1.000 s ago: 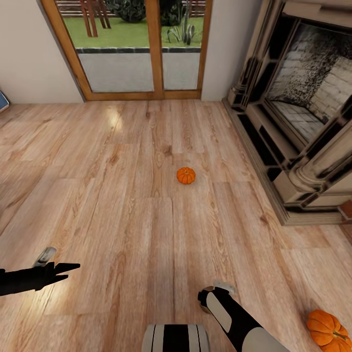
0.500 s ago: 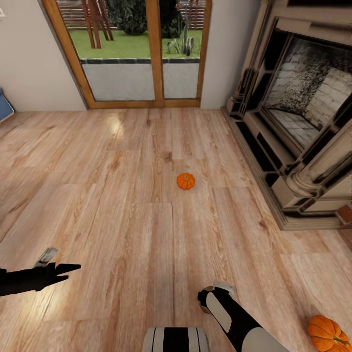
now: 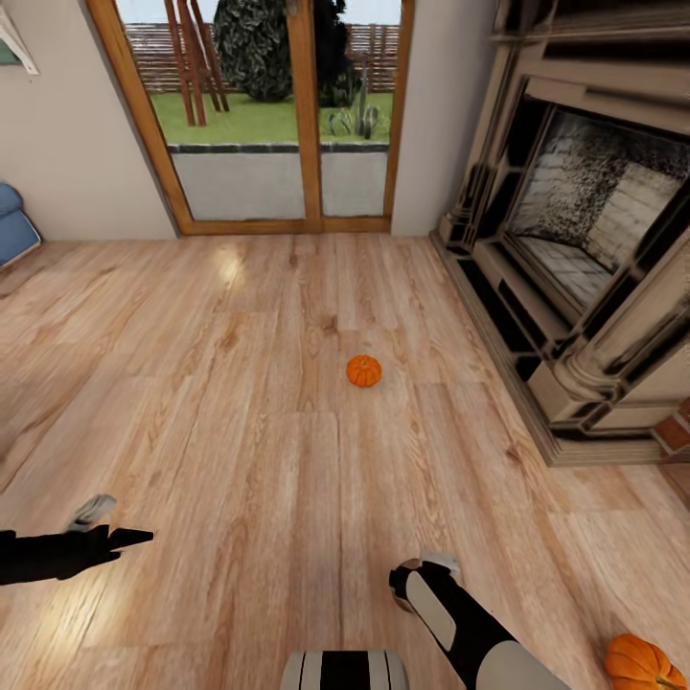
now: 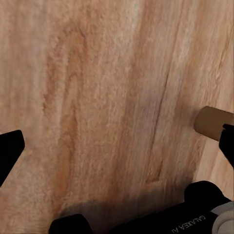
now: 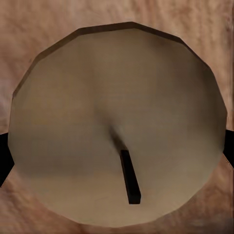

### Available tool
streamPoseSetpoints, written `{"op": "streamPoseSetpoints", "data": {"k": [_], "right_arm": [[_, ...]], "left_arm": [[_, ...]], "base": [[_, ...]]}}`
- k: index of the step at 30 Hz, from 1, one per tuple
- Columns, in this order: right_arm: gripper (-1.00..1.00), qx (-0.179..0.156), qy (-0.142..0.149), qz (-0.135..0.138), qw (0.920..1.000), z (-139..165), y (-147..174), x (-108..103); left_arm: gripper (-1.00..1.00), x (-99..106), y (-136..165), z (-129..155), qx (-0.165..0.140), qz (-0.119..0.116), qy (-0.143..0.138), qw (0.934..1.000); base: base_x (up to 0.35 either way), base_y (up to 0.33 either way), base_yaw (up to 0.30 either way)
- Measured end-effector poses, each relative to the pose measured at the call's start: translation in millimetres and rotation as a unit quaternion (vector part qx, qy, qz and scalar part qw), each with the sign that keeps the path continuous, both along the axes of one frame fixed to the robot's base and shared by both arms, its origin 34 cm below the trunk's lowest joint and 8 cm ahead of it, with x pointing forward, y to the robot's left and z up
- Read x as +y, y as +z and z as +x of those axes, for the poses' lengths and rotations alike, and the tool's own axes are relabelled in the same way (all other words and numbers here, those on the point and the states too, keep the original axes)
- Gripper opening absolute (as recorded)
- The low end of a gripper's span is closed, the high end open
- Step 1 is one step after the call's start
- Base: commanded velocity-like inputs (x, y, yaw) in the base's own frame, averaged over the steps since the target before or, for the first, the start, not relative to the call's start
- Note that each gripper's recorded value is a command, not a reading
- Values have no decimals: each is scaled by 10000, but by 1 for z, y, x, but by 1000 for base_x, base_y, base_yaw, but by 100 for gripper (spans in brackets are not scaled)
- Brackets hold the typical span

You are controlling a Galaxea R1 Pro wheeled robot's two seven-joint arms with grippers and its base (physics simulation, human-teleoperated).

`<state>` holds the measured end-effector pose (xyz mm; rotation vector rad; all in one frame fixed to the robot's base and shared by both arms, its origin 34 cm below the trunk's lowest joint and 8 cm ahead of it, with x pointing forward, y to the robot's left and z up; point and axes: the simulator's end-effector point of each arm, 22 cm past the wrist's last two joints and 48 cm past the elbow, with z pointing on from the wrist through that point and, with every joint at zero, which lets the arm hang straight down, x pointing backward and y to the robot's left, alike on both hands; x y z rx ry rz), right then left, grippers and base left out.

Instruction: Place each of the two pumpkins and all three candles from the living room inside a cabinet in the living room (use any cabinet), then make sure every cabinet is closed, and position the cauldron so it is next to a table in the living room.

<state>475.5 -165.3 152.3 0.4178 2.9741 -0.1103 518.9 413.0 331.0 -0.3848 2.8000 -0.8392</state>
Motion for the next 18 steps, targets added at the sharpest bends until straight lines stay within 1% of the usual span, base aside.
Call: {"op": "streamPoseSetpoints", "data": {"k": [1, 3, 6, 7, 8, 9, 10, 18], "right_arm": [[-100, -28, -1, 1, 10000, 2, 2, 0], [-100, -94, 19, 28, 10000, 9, 8, 2], [-100, -97, 201, 224, 9995, 22, 26, 16], [-100, -168, 272, 296, 9991, 30, 34, 22], [-100, -202, 311, 308, 9988, 33, 39, 23], [-100, -262, 353, 400, 9982, 41, 48, 29], [-100, -288, 422, 421, 9978, 45, 54, 32], [-100, -453, 780, 693, 9935, 70, 98, 51]], "left_arm": [[100, 3, -1, -1, 16, 96, -13, 10000], [100, 6, -1, -2, 24, 214, -28, 9998], [100, 8, -5, -2, 49, 421, -14, 9991], [100, 8, -6, -2, 54, 494, -4, 9988], [100, 8, -5, -2, 40, 514, 0, 9987], [100, 8, -6, -1, 37, 555, 5, 9985], [100, 7, -5, -1, 23, 571, 9, 9984], [100, 4, 8, 5, -128, 588, 15, 9982]], "base": [[0, 0, 0], [0, 0, 0], [0, 0, 0], [0, 0, 0], [0, 0, 0], [0, 0, 0], [0, 0, 0], [0, 0, 0]]}}
